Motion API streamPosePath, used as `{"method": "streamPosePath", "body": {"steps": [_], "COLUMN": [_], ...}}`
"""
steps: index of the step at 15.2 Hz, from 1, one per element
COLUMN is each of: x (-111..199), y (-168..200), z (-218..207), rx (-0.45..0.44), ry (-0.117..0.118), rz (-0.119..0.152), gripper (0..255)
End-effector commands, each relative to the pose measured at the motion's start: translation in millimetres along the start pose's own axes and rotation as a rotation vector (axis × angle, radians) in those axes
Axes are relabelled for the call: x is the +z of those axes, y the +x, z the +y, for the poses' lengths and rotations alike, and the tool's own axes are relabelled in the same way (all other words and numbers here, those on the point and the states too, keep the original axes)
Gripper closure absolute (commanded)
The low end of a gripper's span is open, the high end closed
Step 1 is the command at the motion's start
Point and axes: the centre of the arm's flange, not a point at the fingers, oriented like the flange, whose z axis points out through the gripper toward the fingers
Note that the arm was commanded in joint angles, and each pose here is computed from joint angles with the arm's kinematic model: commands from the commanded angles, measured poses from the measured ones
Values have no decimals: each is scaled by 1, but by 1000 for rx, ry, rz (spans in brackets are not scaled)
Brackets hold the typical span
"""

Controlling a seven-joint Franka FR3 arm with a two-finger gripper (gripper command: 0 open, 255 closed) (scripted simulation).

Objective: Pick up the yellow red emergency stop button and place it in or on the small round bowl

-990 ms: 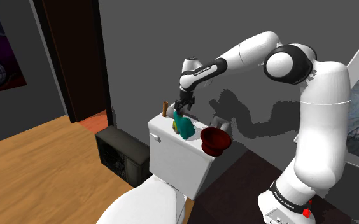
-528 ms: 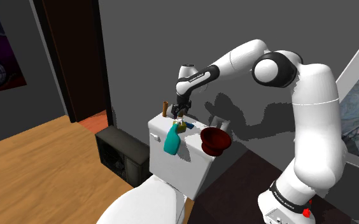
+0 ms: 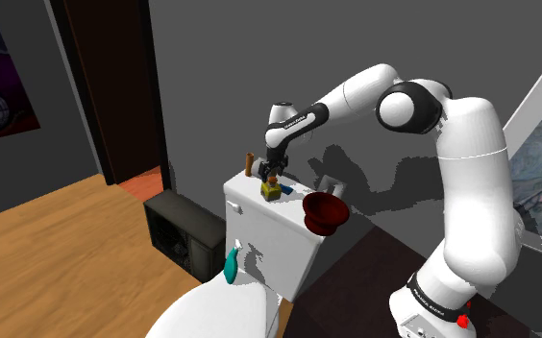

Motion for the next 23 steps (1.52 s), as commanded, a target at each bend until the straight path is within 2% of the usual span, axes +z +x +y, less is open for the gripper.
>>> {"method": "streamPosePath", "body": {"steps": [1, 2, 3, 12, 23], "x": [0, 0, 0, 0, -58], "y": [0, 0, 0, 0, 0], "z": [0, 0, 0, 0, 1], "rx": [0, 0, 0, 0, 0], "ry": [0, 0, 0, 0, 0], "rz": [0, 0, 0, 0, 0], "gripper": [0, 0, 255, 255, 255]}}
